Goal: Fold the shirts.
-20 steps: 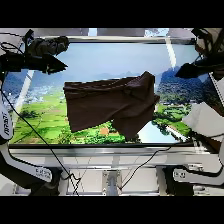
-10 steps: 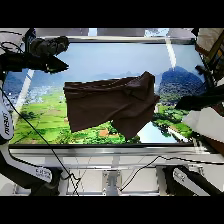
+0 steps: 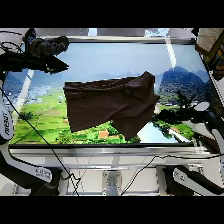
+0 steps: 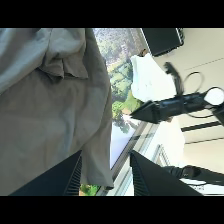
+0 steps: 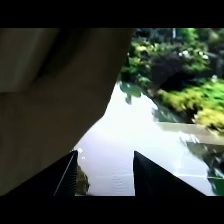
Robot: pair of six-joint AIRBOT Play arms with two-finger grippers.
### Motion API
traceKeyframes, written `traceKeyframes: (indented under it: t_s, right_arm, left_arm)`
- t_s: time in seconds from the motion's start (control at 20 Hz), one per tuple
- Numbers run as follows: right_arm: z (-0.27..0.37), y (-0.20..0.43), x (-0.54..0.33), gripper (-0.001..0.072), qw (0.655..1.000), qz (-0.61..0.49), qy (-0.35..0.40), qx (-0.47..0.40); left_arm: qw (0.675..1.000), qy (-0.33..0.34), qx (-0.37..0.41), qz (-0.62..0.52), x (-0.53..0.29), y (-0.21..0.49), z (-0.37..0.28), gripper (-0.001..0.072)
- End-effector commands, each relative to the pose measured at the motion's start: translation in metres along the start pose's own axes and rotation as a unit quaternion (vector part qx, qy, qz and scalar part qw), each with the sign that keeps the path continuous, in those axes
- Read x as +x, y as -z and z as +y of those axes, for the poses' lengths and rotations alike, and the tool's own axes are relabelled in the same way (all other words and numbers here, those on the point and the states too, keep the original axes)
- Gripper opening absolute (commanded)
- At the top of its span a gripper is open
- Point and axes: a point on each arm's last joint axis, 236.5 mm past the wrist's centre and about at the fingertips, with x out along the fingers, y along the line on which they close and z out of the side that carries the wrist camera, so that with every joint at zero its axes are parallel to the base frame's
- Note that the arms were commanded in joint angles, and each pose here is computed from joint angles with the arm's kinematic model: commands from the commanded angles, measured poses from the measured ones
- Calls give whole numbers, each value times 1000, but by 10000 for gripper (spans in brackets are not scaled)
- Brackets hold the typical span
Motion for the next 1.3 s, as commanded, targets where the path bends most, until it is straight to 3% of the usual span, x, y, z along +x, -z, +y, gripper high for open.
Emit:
traceKeyframes:
  t_s: [0.0, 0.35, 0.7, 0.75, 0.8, 0.9, 1.05, 1.15, 1.25]
  right_arm:
    - [-10, -13, 31, 346, 998, -27, 12, 59]
    - [-27, -6, 67, 329, 994, 2, 10, 113]
    - [-9, -18, 86, 326, 996, -19, -3, 83]
    - [-5, -16, 91, 304, 997, -10, -3, 78]
    - [-2, -13, 96, 233, 997, -2, -3, 73]
    - [3, -11, 99, 25, 999, 2, -5, 44]
    - [15, -16, 94, 22, 1000, 10, -18, 1]
    - [24, -29, 86, 22, 999, 6, -24, -23]
    - [35, -50, 72, 22, 999, -17, -29, -42]
  left_arm:
    - [1000, 3, -2, 5, 0, 2, -1, 319]
    - [1000, 7, -2, 13, 0, 6, -3, 319]
    - [1000, 8, -5, 14, 0, 6, -3, 319]
    - [1000, 8, -7, 14, 0, 6, -3, 319]
    - [1000, 8, -8, 14, 0, 7, -4, 319]
    - [1000, 9, -10, 16, 0, 8, -4, 319]
    - [999, 8, -10, 34, 0, 16, -4, 319]
    - [998, -29, -15, 57, -2, 27, 14, 310]
    - [987, -119, -36, 105, -12, 51, 54, 119]
